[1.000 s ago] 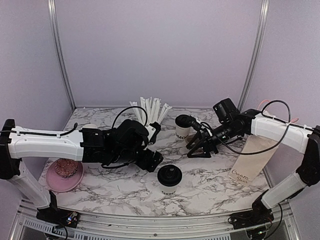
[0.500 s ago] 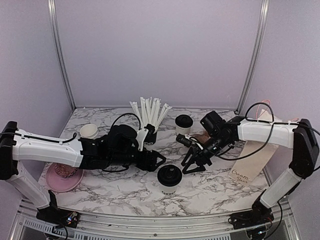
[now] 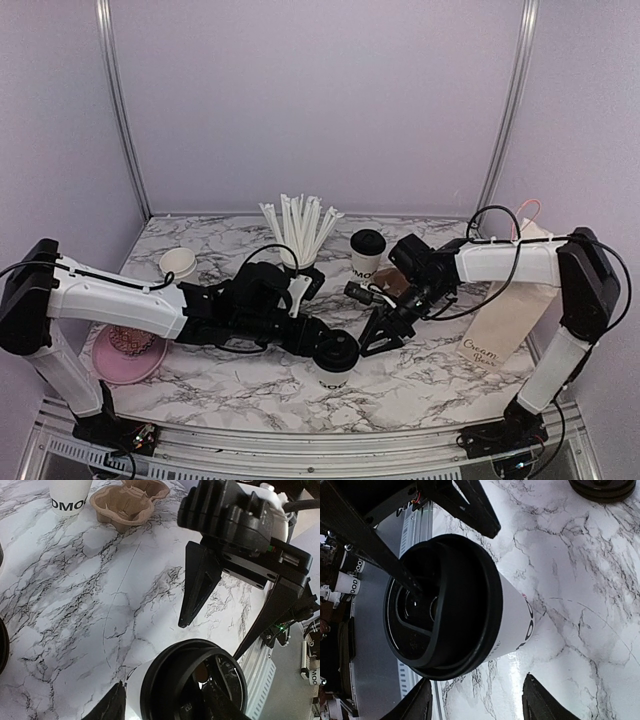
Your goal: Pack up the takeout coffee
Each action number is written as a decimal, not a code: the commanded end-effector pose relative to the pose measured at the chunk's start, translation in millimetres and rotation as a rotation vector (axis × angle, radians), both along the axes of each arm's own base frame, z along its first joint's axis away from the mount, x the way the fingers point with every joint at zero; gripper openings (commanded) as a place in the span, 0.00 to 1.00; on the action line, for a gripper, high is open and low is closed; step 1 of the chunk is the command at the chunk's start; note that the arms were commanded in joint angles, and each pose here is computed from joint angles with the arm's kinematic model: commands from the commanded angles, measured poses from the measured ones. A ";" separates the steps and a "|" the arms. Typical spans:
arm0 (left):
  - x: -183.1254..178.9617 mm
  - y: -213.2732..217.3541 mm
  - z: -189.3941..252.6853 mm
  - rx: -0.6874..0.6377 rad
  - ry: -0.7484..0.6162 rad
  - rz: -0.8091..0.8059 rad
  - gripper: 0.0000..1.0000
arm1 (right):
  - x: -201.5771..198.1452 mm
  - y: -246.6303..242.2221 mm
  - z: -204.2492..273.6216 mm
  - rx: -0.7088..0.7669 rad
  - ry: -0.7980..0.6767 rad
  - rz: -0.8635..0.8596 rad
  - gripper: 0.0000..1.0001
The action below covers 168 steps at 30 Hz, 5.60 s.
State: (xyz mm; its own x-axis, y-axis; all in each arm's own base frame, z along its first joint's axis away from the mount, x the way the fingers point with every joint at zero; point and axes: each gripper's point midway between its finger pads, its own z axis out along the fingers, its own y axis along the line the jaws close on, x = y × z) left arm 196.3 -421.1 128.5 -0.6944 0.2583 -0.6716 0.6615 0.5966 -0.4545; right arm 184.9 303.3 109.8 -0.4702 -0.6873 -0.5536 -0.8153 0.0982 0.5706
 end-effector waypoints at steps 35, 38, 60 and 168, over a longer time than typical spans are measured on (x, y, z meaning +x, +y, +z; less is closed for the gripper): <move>-36.7 31.6 23.7 -0.032 0.299 0.098 0.48 | 25.1 17.3 30.7 0.045 -0.021 0.011 0.49; -40.0 27.5 18.3 -0.036 0.332 0.087 0.46 | 24.7 17.8 25.9 0.039 -0.005 0.010 0.48; -48.3 38.3 1.6 -0.007 0.383 0.101 0.40 | 24.5 16.5 17.5 0.022 0.008 -0.001 0.46; 19.1 50.5 -59.1 0.054 0.324 0.146 0.22 | 8.3 22.4 -67.1 -0.360 -0.552 0.225 0.73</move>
State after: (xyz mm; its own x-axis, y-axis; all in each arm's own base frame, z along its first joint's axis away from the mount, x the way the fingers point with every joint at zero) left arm 211.3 -372.2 53.8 -0.9164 0.1828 -0.3561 0.3751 0.7022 -0.6051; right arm 201.1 366.2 125.9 -0.0104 -0.7546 -0.6561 -0.9980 -0.0334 0.0543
